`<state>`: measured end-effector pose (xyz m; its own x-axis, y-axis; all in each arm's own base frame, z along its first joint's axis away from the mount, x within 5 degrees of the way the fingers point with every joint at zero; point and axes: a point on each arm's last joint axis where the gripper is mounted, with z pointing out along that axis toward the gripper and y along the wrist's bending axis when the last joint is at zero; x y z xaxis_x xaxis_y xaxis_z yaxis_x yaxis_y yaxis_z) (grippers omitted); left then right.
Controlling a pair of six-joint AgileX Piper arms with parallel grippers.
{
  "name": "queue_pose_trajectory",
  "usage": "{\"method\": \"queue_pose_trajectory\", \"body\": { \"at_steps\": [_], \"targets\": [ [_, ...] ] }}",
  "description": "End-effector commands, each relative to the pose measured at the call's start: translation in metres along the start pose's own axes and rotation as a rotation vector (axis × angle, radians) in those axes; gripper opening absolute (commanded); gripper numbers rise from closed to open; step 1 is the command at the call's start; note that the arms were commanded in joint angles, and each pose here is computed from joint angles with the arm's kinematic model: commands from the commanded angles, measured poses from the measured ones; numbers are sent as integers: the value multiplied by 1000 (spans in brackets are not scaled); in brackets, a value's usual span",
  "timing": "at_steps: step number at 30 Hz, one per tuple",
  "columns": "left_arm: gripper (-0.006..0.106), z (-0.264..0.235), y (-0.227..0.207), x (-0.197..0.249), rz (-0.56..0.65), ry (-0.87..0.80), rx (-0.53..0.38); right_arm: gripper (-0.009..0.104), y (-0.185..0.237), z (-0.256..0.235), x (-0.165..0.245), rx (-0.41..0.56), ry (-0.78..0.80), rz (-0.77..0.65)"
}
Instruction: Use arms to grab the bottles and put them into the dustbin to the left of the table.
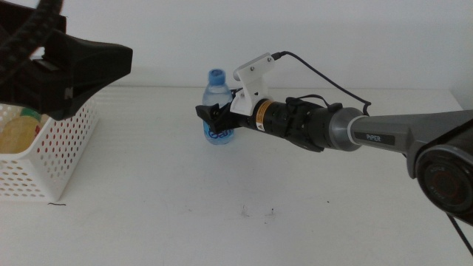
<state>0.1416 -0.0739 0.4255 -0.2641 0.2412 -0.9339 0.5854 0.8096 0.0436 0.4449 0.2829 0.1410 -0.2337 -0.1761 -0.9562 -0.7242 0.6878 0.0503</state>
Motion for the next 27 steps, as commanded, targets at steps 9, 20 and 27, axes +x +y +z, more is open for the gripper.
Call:
{"method": "queue_pose_trajectory", "body": {
  "at_steps": [9, 20, 27],
  "targets": [
    [94, -1, 0, 0, -1, -14, -3, 87, 30, -93, -8, -26, 28, 27],
    [94, -1, 0, 0, -1, -14, -3, 82, 73, -309, -93, 272, -3, 108],
    [94, -1, 0, 0, -1, -14, -3, 79, 105, -391, -150, 163, 58, 23]
  ]
}}
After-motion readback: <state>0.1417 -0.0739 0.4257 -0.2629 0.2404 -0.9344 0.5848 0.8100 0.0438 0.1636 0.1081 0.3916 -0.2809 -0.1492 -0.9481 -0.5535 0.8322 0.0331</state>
